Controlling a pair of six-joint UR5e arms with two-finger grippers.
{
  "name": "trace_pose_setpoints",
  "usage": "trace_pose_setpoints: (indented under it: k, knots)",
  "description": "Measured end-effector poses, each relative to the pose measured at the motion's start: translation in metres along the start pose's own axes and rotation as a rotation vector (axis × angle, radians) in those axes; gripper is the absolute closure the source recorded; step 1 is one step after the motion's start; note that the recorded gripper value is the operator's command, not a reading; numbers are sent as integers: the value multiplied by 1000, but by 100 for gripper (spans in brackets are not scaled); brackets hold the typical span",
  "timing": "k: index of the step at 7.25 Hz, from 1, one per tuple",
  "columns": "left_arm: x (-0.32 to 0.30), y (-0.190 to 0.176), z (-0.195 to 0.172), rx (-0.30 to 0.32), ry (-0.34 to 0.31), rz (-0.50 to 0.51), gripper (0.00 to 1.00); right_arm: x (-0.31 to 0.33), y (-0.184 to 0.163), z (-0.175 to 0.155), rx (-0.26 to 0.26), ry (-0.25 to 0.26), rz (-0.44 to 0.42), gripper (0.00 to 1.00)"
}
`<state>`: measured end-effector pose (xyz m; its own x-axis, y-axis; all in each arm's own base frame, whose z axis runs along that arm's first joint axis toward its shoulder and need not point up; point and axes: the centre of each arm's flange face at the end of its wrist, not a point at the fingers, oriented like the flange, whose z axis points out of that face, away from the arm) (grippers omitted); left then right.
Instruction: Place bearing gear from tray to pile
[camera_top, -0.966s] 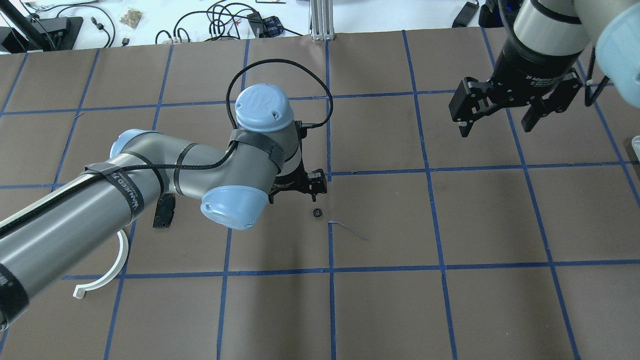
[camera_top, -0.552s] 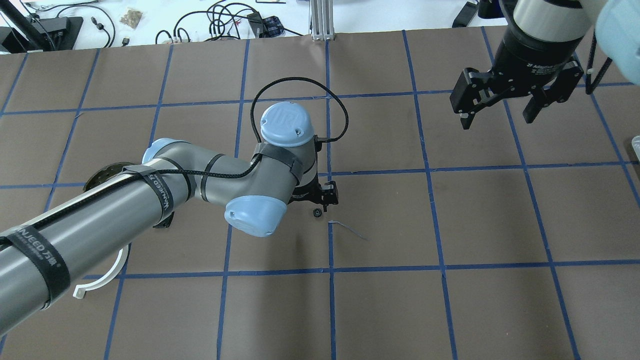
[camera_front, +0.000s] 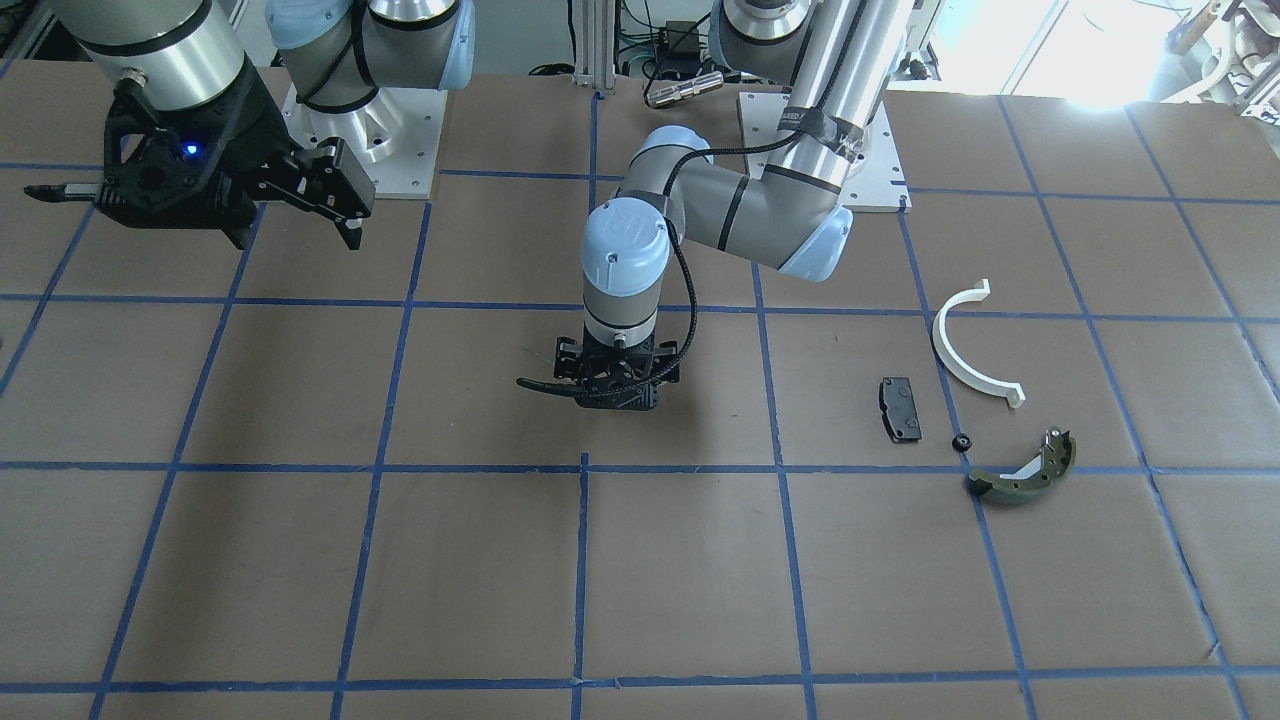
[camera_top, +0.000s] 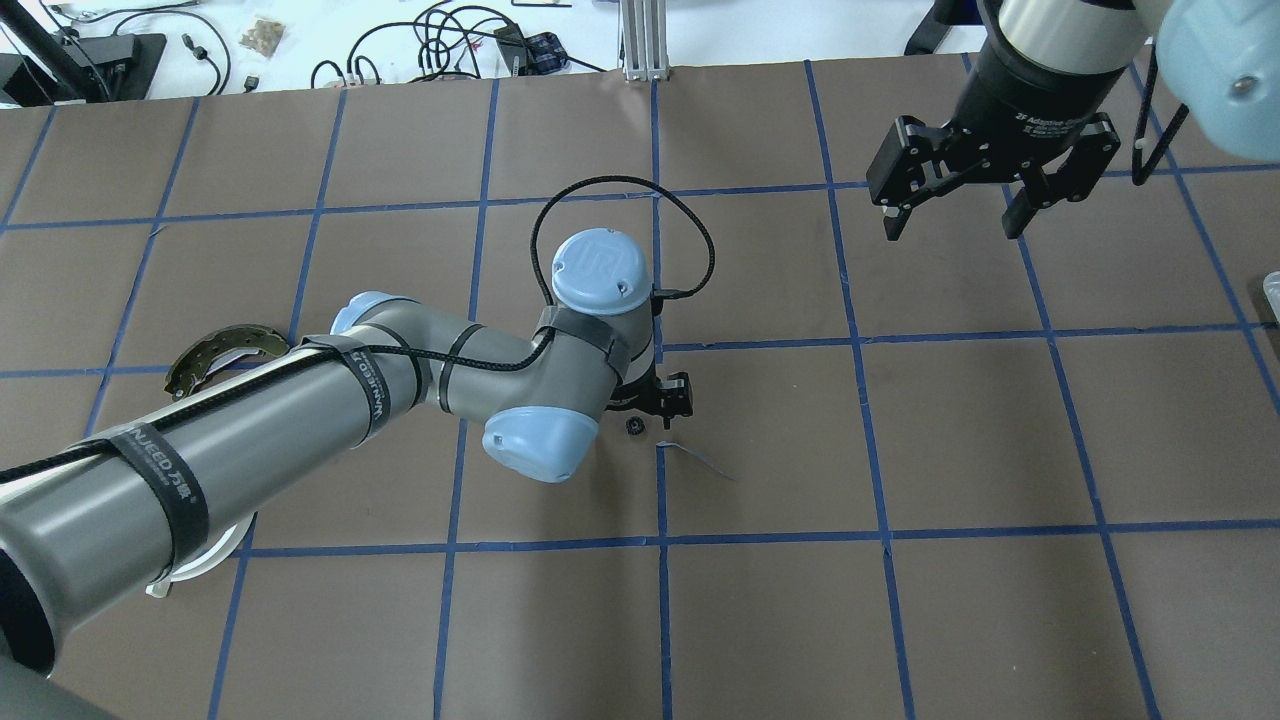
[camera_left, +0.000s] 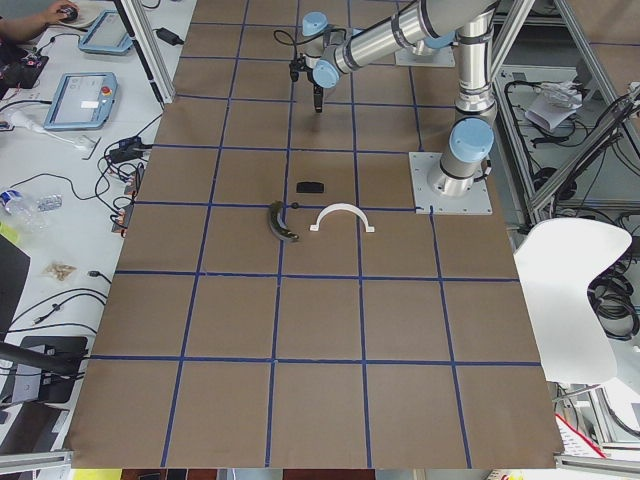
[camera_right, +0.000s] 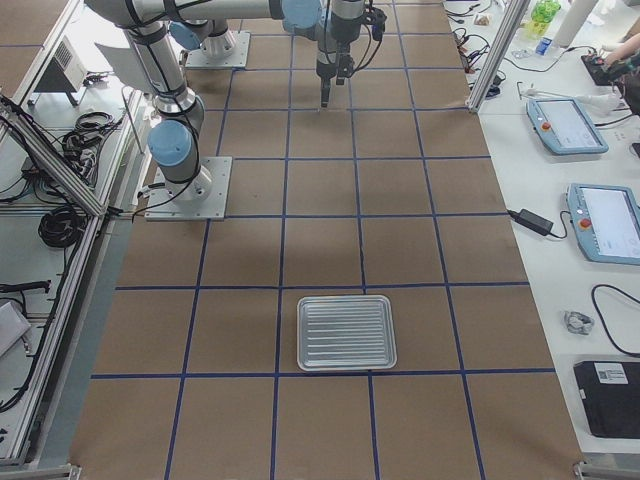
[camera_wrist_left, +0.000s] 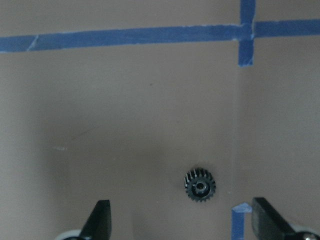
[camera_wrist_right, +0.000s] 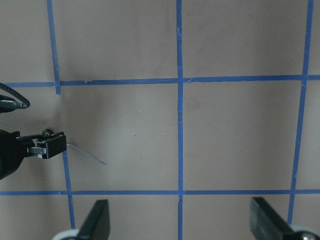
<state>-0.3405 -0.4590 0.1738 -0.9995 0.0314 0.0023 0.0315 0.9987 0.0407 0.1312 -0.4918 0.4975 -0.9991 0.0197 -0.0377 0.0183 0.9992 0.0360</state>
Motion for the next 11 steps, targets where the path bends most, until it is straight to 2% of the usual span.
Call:
trace_pose_setpoints:
  k: [2,3,5,7,9,11]
  knots:
    - [2,-2,4,14,3,9,74,5,-1,-1,14,38,3,0]
    - [2,-2,4,16,1,11,82,8,-2,-4,24,50,3,0]
    - [2,-2,3,19,0,10,89,4,-3,-13,61,20,3,0]
    - [2,-2,-2,28,1,17,91,5,-4,-14,69,16,-2,0]
    - [-6,-5,-31,57,6,58,91,4,-3,-15,76,15,-1,0]
    - [-40,-12,-73,25,-7,95,92,4,-1,-14,71,18,6,0]
